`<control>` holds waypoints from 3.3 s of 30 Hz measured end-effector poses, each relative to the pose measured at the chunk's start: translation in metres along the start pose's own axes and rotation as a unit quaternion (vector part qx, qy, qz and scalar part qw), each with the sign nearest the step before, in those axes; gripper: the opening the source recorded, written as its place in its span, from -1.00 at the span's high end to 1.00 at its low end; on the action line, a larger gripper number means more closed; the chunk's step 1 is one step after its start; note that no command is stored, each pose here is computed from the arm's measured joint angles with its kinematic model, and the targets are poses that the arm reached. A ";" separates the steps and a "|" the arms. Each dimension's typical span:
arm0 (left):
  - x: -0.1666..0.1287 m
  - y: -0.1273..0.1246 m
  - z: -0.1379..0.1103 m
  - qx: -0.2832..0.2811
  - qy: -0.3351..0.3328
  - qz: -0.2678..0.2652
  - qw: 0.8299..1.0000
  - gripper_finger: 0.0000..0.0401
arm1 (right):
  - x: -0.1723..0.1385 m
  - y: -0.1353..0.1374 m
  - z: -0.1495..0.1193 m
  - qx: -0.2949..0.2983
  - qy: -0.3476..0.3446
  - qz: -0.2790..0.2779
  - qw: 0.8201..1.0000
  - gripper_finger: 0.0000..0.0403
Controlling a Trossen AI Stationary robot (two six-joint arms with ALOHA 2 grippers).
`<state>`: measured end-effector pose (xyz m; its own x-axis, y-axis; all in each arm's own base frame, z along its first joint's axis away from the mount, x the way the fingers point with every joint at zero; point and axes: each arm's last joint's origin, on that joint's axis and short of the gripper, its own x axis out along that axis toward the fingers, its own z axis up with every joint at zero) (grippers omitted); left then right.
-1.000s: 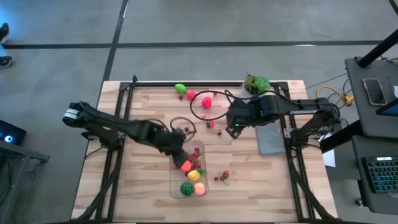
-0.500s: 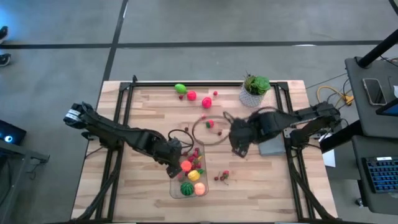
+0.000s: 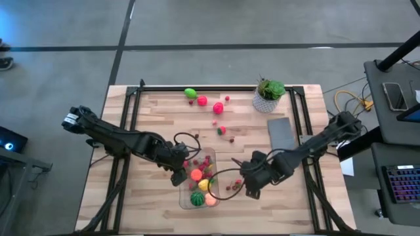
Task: Pick and placing Produce into tupperware
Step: Put the red strawberry into the transparent bin
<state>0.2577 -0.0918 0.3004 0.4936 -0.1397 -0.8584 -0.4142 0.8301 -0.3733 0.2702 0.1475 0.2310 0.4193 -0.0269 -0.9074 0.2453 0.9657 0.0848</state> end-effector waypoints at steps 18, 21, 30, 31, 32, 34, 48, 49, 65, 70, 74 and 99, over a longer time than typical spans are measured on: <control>-0.011 0.012 0.003 0.000 -0.017 0.028 0.999 -0.17 | 0.030 -0.010 -0.020 -0.093 -0.021 -0.016 0.995 -0.64; -0.013 0.015 0.006 -0.005 -0.023 0.029 0.999 -0.17 | 0.031 -0.010 -0.021 -0.097 -0.024 -0.016 0.995 -0.71; -0.014 0.015 0.006 -0.010 -0.026 0.026 0.999 -0.17 | 0.048 -0.005 -0.022 -0.170 -0.026 -0.007 0.985 -0.75; -0.014 0.015 0.006 -0.010 -0.026 0.026 0.999 -0.17 | 0.052 -0.005 -0.023 -0.173 -0.020 -0.009 0.985 -0.75; -0.014 0.015 0.006 -0.011 -0.025 0.026 0.999 -0.17 | 0.055 -0.004 -0.024 -0.174 -0.015 -0.012 0.985 -0.75; -0.014 0.014 0.006 -0.011 -0.026 0.025 0.999 -0.17 | 0.060 -0.004 -0.025 -0.173 -0.008 -0.016 0.985 -0.75; -0.014 0.015 0.006 -0.007 -0.025 0.026 0.999 -0.17 | 0.072 0.001 -0.024 -0.172 -0.010 -0.008 0.985 -0.75; -0.014 0.015 0.006 -0.007 -0.025 0.027 0.999 -0.17 | 0.072 0.001 -0.024 -0.172 -0.010 -0.008 0.985 -0.75; -0.013 0.014 0.006 -0.006 -0.024 0.028 0.999 -0.17 | 0.085 -0.001 -0.029 -0.164 -0.039 0.010 0.986 -0.75; -0.012 0.015 0.006 -0.006 -0.023 0.030 0.999 -0.17 | 0.086 -0.003 -0.031 -0.163 -0.031 0.012 0.986 -0.75; -0.012 0.015 0.006 -0.006 -0.023 0.030 0.999 -0.17 | 0.089 -0.004 -0.030 -0.163 -0.032 0.012 0.986 -0.75; -0.010 0.016 0.005 -0.006 -0.020 0.034 0.999 -0.17 | 0.102 0.002 -0.024 -0.156 -0.021 0.015 0.987 -0.20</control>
<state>0.2502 -0.0745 0.3053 0.4949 -0.0616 -0.8668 -0.4562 0.8305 -0.3195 0.2923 0.1530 0.1290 0.4595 -0.0012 -0.8882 -0.0456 0.9987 -0.0249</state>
